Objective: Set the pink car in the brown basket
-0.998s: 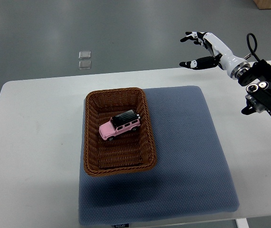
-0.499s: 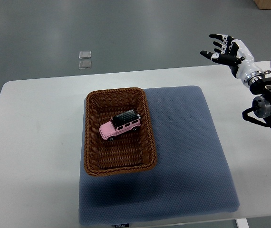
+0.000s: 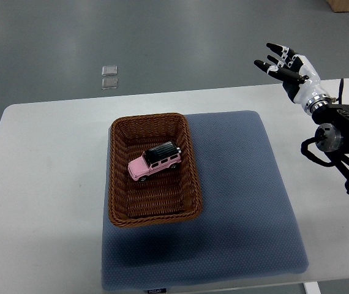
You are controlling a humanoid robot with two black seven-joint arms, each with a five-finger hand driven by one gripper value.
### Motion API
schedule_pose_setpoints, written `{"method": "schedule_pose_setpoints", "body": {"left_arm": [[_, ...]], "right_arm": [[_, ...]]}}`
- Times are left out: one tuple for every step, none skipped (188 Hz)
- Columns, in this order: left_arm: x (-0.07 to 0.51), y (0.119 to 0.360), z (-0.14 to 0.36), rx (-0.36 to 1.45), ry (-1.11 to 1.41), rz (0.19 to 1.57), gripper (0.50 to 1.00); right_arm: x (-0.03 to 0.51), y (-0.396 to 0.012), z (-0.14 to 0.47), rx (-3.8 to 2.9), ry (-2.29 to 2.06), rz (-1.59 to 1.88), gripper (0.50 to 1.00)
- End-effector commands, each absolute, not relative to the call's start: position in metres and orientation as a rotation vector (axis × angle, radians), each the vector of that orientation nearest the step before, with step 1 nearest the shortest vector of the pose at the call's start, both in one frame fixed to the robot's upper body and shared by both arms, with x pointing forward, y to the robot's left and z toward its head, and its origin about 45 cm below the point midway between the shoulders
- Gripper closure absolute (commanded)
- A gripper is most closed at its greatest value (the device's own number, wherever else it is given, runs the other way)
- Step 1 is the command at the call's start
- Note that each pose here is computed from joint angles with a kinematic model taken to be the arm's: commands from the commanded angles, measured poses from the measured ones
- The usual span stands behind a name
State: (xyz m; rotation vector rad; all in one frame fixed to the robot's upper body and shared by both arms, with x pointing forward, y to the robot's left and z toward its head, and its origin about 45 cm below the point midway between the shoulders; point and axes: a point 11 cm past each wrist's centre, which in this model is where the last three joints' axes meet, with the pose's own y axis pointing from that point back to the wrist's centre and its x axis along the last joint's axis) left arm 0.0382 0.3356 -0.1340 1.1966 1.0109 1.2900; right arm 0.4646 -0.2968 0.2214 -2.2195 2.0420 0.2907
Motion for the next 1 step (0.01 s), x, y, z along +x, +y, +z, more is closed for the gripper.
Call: {"method": "schedule_pose_setpoints", "body": {"left_arm": [[0.0382, 0.3356, -0.134, 1.198, 1.01, 1.289, 0.5]], "right_arm": [[0.4644, -0.2957, 0.2208, -2.22, 2.038, 0.291, 0.587]]}}
